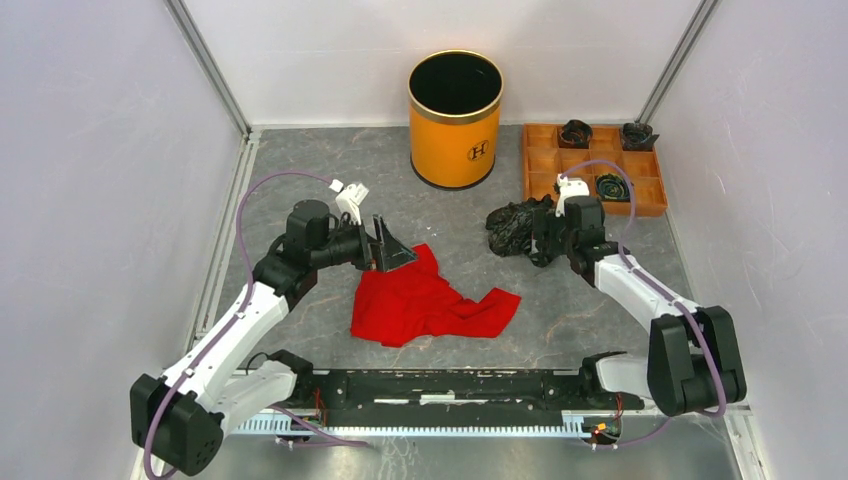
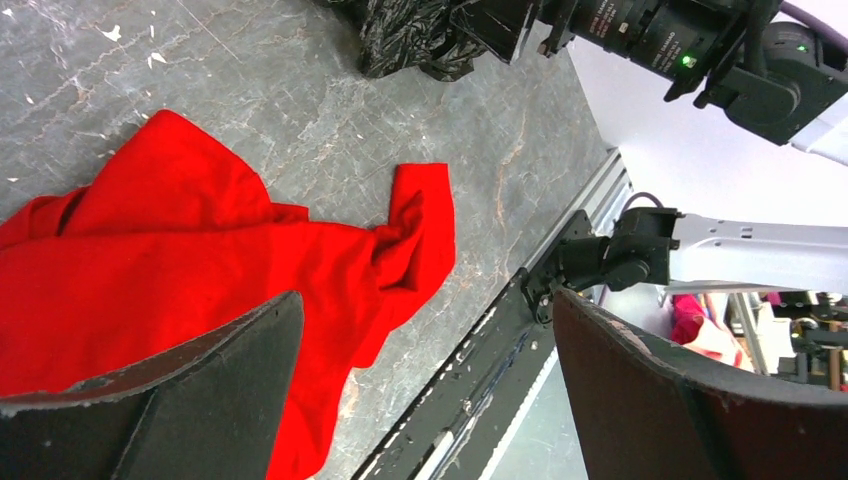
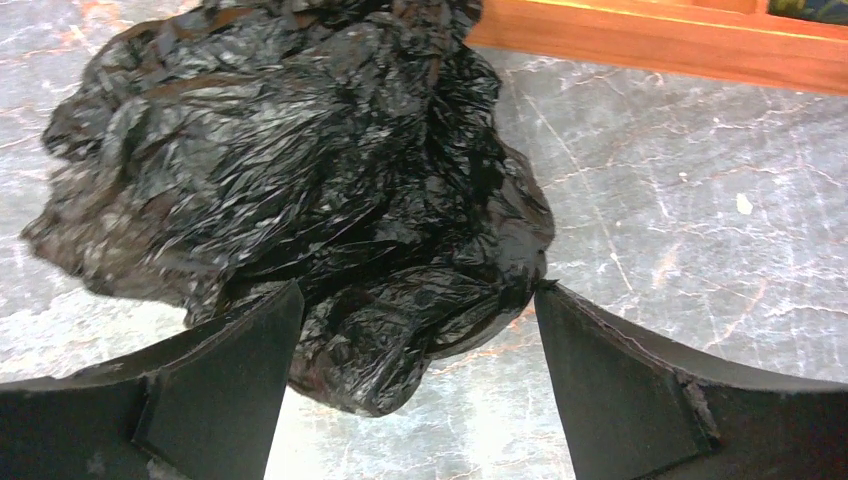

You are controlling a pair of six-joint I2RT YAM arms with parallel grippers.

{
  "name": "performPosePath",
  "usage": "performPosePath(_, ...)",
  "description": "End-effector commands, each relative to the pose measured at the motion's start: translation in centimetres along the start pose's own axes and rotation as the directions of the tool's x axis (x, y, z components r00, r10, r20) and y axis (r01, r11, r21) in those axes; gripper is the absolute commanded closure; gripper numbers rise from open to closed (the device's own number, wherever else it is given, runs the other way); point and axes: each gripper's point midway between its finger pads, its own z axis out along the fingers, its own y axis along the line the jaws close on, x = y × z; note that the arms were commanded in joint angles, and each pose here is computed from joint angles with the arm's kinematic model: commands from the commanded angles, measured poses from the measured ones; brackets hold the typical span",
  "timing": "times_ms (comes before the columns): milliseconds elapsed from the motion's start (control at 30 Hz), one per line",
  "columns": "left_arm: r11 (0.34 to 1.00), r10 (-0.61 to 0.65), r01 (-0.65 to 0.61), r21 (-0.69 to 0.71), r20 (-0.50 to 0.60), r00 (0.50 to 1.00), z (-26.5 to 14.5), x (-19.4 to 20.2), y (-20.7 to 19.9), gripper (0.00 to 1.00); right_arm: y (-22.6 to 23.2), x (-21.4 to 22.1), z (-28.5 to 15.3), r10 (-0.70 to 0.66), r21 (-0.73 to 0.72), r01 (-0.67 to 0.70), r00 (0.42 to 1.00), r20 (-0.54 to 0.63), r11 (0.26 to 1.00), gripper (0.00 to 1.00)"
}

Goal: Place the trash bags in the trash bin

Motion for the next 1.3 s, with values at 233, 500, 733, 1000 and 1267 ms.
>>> performPosePath(233,0.997,-0.068,0.067,0.049,0.021,0.997,1.0,-2.2,-3.0,0.00,4.6,-1.6,1.5,0.014,-0.244,0.012,0.994,0.106,0.970,0.61)
performPosePath(500,0.997,-0.082,0.082,-0.010,0.031,0.996,0.9,-1.8,-2.0,0.00,14.5,-1.9,-4.0,0.003,-0.610,0.082,0.990,0.138,0.788,1.00)
performPosePath(733,0.989,0.128,-0.121,-0.081,0.095,0.987,-2.3,-5.8,-4.1,0.00,17.1,-2.6,-10.5,0.005,-0.726,0.160,0.976,0.220,0.669,1.00)
performPosePath(1000,0.989,0.132,-0.140,0.049,0.129,0.983,-2.5,-6.5,-6.8,0.00,16.7,-5.3,-15.4,0.116,-0.750,0.185,0.937,0.330,0.635,1.00)
performPosePath(1267,0.992,0.028,-0.039,0.122,0.093,0.995,-0.8,-4.6,-6.2,0.00,17.5,-7.3,-18.2,0.231,-0.813,0.138,0.920,0.317,0.566,1.00)
